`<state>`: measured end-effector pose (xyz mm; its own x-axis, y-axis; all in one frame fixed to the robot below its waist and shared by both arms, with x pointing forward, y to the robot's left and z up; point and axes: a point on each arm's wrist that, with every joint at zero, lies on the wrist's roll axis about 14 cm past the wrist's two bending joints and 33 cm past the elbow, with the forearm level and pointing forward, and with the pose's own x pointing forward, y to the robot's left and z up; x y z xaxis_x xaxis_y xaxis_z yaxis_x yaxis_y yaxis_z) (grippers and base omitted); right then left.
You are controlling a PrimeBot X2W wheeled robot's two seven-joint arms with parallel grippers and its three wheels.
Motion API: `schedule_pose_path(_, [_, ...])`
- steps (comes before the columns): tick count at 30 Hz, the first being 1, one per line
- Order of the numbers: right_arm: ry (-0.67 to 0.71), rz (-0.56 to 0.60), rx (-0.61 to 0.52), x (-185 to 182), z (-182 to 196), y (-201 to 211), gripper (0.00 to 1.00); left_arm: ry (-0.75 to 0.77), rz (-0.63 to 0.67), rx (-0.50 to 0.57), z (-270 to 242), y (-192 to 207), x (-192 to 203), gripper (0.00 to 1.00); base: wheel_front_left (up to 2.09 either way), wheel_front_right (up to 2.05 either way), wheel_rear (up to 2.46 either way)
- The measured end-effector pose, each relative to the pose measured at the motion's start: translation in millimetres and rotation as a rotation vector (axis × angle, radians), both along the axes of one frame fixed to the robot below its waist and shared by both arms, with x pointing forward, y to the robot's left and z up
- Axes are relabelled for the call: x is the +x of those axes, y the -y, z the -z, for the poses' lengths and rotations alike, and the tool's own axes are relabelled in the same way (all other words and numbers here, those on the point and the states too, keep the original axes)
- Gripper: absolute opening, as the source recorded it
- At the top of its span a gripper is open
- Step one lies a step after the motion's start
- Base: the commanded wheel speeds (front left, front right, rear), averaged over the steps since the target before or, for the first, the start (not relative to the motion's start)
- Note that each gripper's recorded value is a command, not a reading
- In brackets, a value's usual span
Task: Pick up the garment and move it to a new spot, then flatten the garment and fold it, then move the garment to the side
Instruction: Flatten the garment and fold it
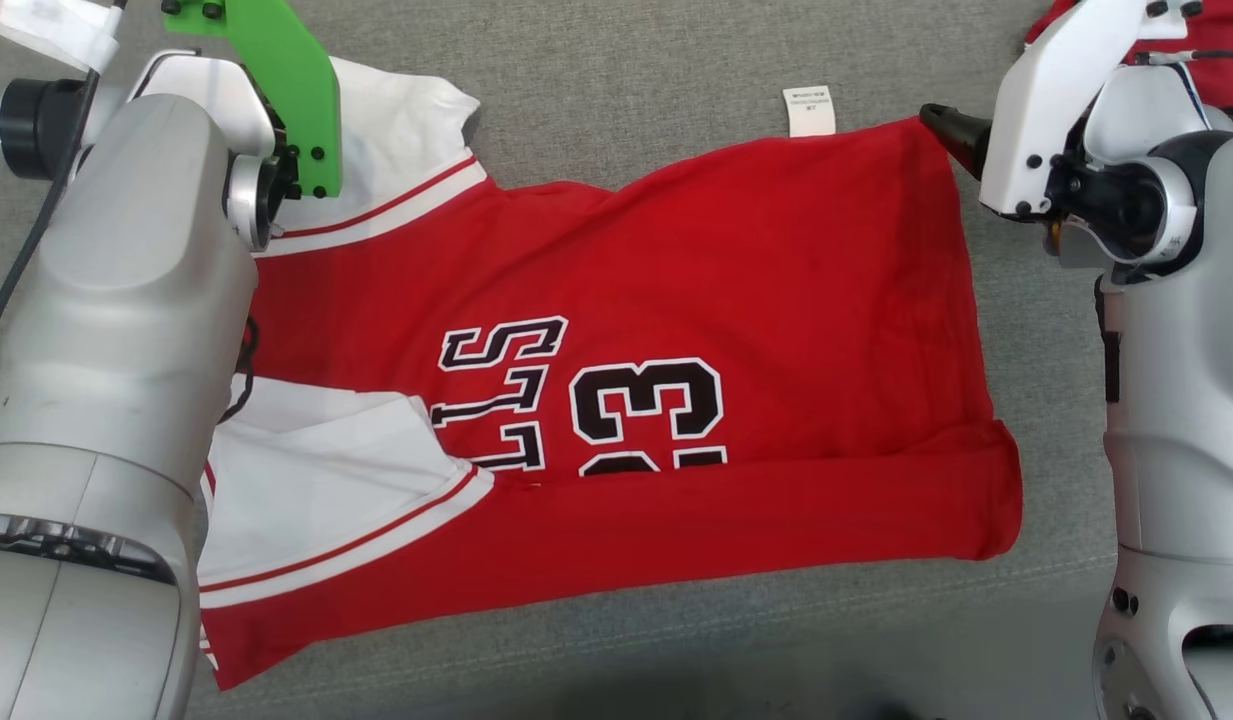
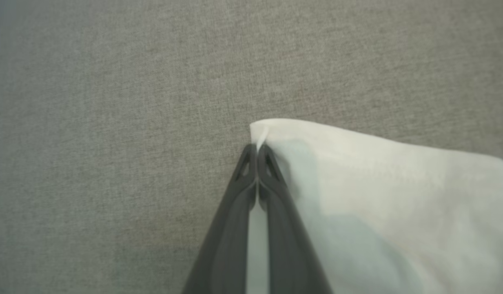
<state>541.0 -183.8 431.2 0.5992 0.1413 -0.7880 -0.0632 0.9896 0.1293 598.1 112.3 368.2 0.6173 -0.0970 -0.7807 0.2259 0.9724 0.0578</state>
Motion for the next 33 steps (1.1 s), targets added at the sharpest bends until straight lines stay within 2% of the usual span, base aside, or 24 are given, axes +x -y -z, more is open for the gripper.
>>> schedule_pose_path(14, [-0.217, -0.058, -0.022, -1, 17, -6, 1.0, -0.003, 0.009, -0.002, 5, -2, -1, 0.0, 0.0, 0.0, 0.0])
schedule_pose_path(22, [-0.212, -0.042, -0.051, 8, 20, 4, 1.0, 0.0, 0.012, -0.006, 8, -2, 2, 0.0, 0.0, 0.0, 0.0])
schedule_pose_path(25, [-0.22, -0.043, -0.059, 9, 25, 3, 0.96, -0.002, 0.012, -0.002, 10, -4, 3, 0.0, 0.0, 0.0, 0.0])
schedule_pose_path(26, [-0.221, -0.041, -0.066, 10, 27, 4, 0.9, -0.003, 0.011, -0.003, 11, -4, 3, 0.0, 0.0, 0.0, 0.0])
schedule_pose_path(27, [-0.223, -0.038, -0.07, 10, 29, 4, 0.79, -0.004, 0.009, -0.003, 11, -4, 3, 0.0, 0.0, 0.0, 0.0])
schedule_pose_path(29, [-0.236, -0.035, -0.071, 10, 33, 5, 0.71, -0.008, 0.006, -0.005, 13, -5, 3, 0.0, 0.0, 0.0, 0.0])
schedule_pose_path(30, [-0.244, -0.035, -0.069, 10, 36, 3, 0.61, -0.009, 0.005, -0.006, 13, -5, 3, 0.0, 0.0, 0.0, 0.0])
schedule_pose_path(31, [-0.254, -0.036, -0.071, 9, 38, 3, 0.6, -0.007, 0.005, -0.007, 14, -5, 3, 0.0, 0.0, 0.0, 0.0])
schedule_pose_path(33, [-0.266, -0.034, -0.076, 8, 41, 4, 0.69, -0.008, 0.004, -0.01, 14, -6, 3, 0.0, 0.0, 0.0, 0.0])
